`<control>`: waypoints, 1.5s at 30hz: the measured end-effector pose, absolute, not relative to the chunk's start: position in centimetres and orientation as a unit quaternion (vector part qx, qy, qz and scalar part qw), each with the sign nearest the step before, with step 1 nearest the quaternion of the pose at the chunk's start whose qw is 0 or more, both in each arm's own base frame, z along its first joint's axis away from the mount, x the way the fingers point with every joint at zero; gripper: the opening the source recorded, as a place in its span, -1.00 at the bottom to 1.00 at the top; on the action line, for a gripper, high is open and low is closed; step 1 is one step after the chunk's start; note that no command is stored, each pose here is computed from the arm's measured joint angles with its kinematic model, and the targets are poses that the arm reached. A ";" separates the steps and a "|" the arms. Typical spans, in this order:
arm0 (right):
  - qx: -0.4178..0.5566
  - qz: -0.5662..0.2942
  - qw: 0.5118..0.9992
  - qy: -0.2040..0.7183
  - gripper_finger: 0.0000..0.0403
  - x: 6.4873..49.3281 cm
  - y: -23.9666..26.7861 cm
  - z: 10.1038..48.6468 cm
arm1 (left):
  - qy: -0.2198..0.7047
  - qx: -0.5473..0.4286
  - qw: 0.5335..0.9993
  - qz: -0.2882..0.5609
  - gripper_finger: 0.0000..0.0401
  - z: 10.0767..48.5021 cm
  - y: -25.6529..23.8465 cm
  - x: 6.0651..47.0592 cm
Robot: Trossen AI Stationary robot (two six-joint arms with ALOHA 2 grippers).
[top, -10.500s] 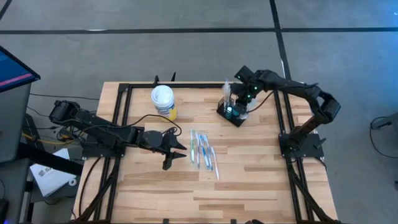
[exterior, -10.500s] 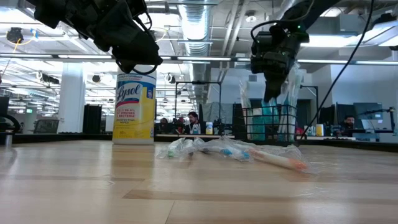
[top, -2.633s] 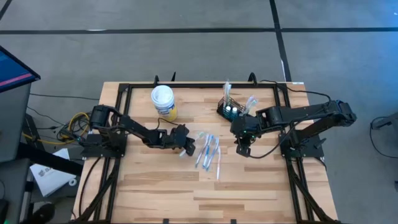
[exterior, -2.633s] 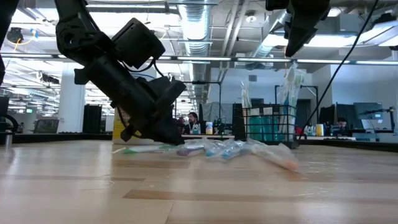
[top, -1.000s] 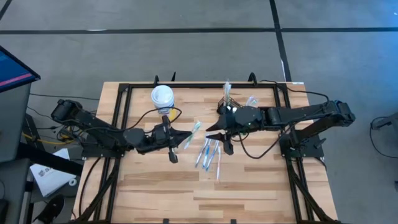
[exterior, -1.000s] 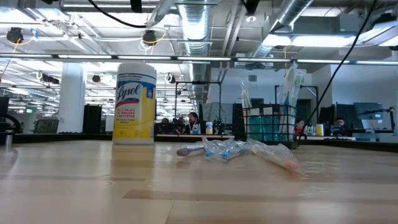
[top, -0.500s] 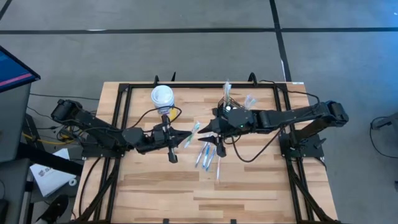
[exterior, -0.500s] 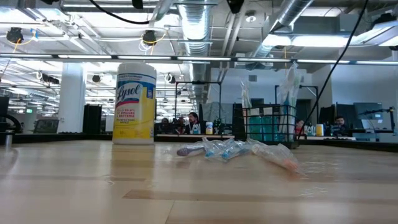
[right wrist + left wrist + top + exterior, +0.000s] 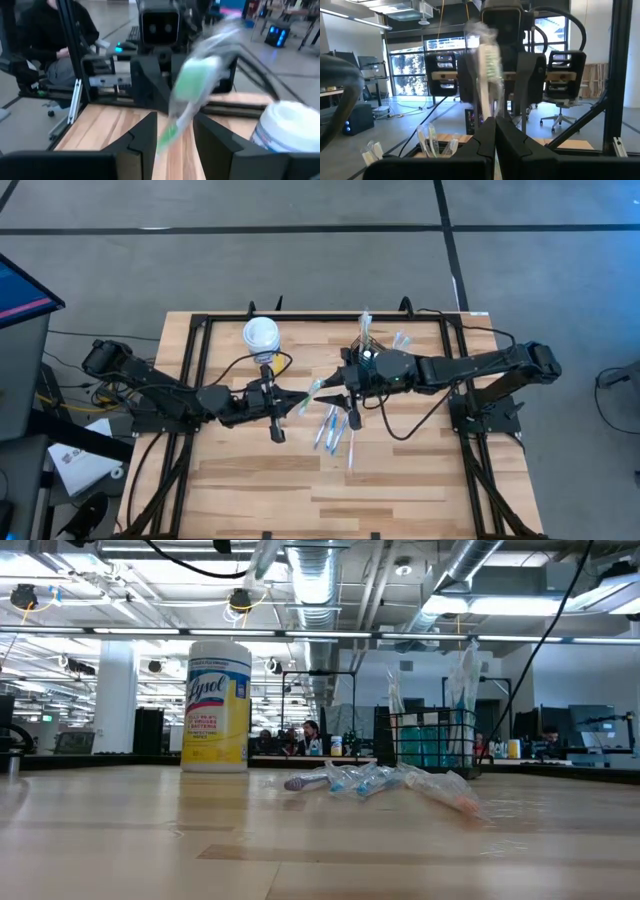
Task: Pick & Place toothbrushing station
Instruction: Put the green toothbrush into the black wire organizer
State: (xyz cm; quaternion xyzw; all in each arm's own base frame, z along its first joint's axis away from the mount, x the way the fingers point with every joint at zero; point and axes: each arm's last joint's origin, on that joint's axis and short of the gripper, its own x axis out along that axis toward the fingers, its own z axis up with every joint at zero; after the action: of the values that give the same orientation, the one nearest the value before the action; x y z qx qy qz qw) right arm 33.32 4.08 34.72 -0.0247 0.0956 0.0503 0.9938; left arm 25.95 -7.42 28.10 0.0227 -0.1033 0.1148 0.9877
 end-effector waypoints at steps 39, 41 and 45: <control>-0.044 0.077 0.994 0.065 -0.98 34.7 4.3 34.1 | -0.104 0.026 0.987 0.119 -0.96 28.1 -7.4 25.9; -0.043 0.076 0.994 0.067 -0.98 34.7 4.3 34.1 | -0.102 0.025 0.987 0.124 -0.93 28.1 -7.4 25.9; -0.043 0.075 0.994 0.073 -0.98 34.7 4.2 34.0 | -0.099 0.026 0.986 0.129 -0.84 28.0 -7.3 25.9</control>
State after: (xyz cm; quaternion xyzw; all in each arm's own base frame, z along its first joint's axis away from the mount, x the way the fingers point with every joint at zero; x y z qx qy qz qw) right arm 34.66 4.21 33.97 -0.0427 0.0730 0.0746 0.9936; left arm 25.93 -7.34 28.01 0.0262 -0.0987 0.1290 0.9864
